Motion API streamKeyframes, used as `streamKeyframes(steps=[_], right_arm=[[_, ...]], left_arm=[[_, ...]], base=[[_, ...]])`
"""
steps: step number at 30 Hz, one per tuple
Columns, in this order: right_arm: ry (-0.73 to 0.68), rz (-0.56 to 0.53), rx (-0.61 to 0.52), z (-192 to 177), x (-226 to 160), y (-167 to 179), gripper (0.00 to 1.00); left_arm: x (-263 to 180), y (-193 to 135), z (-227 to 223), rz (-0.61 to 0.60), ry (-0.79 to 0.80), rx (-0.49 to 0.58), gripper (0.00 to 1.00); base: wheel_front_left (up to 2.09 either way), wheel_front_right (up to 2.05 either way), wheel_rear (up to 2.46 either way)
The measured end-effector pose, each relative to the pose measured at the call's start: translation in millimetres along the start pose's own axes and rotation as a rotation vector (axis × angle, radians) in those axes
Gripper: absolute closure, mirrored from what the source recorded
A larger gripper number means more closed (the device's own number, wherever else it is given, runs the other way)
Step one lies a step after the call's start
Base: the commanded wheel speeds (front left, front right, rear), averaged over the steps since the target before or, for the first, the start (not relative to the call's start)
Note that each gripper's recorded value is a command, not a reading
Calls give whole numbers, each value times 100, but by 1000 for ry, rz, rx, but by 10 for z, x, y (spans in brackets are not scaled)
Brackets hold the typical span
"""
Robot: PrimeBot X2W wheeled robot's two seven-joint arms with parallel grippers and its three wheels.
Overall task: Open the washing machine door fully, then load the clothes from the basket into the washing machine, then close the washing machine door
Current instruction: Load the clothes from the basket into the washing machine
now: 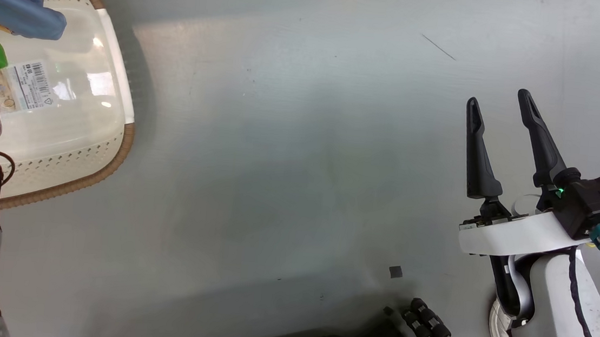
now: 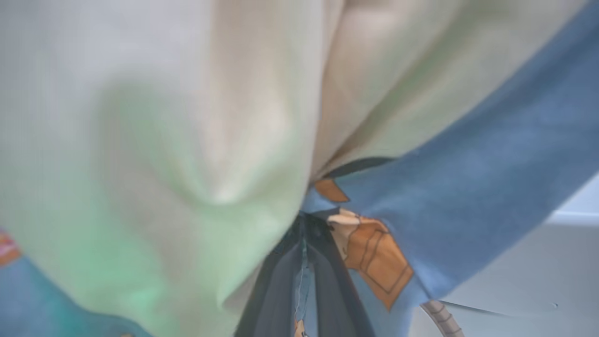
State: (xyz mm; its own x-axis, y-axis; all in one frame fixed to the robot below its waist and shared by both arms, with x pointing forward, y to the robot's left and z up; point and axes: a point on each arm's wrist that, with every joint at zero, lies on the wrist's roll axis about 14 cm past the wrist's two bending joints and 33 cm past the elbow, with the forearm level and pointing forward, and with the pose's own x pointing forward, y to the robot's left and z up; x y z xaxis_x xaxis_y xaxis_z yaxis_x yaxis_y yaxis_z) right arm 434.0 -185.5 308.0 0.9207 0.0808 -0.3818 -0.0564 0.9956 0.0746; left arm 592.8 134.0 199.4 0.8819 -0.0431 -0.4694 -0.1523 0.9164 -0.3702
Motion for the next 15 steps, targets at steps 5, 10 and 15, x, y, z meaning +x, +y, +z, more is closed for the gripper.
streamKeyframes(steps=[5, 10, 15], right_arm=[[-9, 15, 0, 25, 17, 50, 0], [-16, 23, 4, 46, 29, 78, 0], [-23, 26, 6, 67, 39, 92, 0]], left_arm=[[-30, 91, 119, 29, -27, -13, 100], [-56, 110, 247, 42, -74, -42, 100], [-30, 67, 565, 28, -165, -48, 100]], base=[[0, 0, 0], [0, 0, 0], [0, 0, 0]])
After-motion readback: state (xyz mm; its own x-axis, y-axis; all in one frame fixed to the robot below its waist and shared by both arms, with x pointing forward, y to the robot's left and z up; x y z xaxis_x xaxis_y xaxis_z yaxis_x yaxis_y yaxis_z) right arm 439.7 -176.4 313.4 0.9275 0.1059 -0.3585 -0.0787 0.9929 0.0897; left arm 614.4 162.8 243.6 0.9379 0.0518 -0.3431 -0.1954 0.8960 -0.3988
